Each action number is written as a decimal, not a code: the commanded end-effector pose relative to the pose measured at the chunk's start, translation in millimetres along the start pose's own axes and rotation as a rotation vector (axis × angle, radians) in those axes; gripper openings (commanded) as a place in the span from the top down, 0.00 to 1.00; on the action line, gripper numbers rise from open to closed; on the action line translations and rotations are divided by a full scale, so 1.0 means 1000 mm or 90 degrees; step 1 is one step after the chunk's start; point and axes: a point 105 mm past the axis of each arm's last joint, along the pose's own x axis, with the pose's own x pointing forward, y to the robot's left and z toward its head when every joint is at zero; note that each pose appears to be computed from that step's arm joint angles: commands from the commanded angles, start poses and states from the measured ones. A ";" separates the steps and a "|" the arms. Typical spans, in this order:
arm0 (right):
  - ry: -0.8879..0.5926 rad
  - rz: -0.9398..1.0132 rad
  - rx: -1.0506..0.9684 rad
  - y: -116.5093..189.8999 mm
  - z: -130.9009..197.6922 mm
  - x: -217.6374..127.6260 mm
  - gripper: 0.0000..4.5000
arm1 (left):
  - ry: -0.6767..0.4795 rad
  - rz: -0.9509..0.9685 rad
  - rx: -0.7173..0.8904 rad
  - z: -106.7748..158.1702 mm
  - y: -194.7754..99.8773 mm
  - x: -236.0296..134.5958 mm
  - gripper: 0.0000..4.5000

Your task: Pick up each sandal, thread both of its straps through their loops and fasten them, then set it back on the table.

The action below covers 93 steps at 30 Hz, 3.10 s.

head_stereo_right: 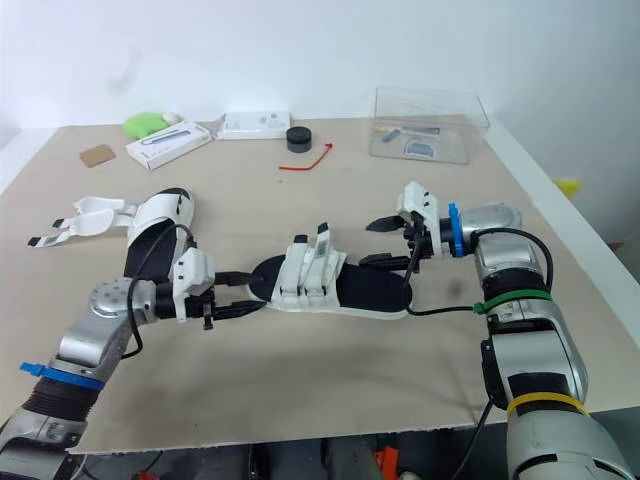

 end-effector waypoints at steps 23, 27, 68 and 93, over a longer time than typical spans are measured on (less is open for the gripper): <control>-0.068 0.072 0.007 0.020 0.005 0.055 0.98 | -0.080 0.009 0.005 0.048 -0.031 -0.024 0.00; -0.085 0.060 0.023 0.019 0.007 0.055 0.98 | -0.075 0.011 0.003 0.045 -0.029 -0.022 0.00; -0.189 -0.830 0.387 -0.024 -0.017 -0.034 0.46 | -0.080 0.049 0.016 0.032 -0.018 -0.005 0.00; -0.286 0.089 -0.022 0.081 0.096 0.028 0.01 | 0.003 0.383 -0.071 0.012 0.030 -0.020 0.00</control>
